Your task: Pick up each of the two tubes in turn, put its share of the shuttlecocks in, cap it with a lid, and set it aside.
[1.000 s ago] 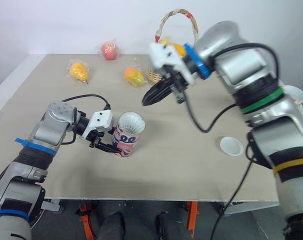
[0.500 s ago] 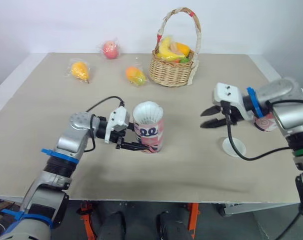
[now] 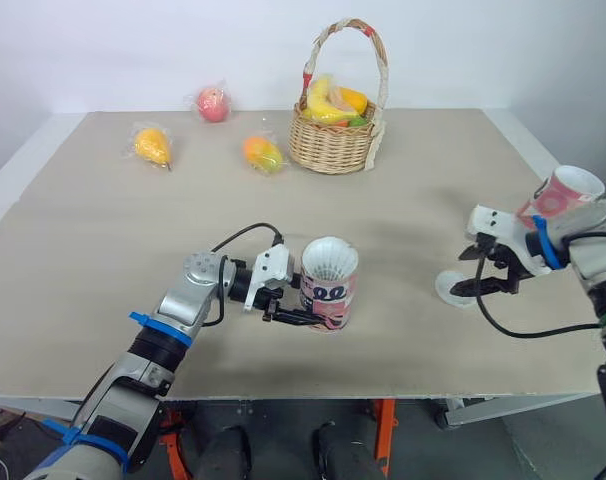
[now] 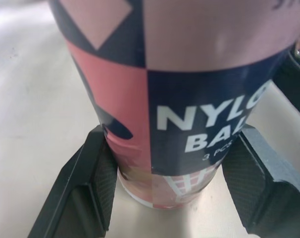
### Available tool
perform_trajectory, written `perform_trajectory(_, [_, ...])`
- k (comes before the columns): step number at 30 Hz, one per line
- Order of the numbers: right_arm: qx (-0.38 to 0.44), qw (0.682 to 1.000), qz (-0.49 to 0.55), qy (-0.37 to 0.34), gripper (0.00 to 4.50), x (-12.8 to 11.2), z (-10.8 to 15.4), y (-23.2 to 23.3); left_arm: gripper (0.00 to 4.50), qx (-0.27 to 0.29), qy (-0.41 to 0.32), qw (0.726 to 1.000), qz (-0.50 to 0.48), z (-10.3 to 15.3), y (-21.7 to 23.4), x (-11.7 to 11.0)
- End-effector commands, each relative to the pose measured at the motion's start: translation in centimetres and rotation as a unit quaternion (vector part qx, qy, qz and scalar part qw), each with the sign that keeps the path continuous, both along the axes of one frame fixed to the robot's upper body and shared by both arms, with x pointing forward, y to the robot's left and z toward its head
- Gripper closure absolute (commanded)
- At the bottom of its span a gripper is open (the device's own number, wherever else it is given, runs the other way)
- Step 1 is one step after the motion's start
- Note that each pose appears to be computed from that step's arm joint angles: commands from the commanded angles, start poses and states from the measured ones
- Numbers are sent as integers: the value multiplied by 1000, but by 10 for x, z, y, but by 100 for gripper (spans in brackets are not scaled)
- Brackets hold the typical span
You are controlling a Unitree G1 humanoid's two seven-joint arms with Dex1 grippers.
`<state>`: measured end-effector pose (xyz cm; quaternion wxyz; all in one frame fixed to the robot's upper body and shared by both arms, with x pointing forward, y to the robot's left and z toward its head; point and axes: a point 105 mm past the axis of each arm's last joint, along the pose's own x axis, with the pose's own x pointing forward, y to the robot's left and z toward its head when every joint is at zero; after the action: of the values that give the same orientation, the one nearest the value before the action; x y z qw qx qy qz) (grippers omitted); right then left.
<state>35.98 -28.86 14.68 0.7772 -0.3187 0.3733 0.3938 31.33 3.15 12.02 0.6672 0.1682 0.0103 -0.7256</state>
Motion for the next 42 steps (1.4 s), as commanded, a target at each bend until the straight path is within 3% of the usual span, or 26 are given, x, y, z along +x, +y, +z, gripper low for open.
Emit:
perform_trajectory(1, [-3, 999, -32, -32, 2, 12, 10, -9, 169, 17, -15, 1000, 3, -7, 3, 2])
perform_trajectory(15, [-39, 998, -33, 29, 2, -1, -10, -28, 169, 6, -20, 999, 27, -11, 7, 7])
perform_trajectory(26, [-45, 998, 17, 43, 447, -5, -7, -18, 169, -3, 3, 999, 32, -9, 4, 9])
perform_trajectory(32, [-47, 996, 75, 8, 447, 2, 14, 7, 169, -5, 39, 999, 33, -14, 4, 7])
perform_trajectory(37, [-28, 978, 199, -58, 447, -7, 64, 62, 169, 10, 53, 998, 31, -21, 6, 5])
perform_trajectory(42, [4, 933, 327, -149, 447, -32, 130, 129, 169, 16, 49, 998, 32, -21, 7, 8])
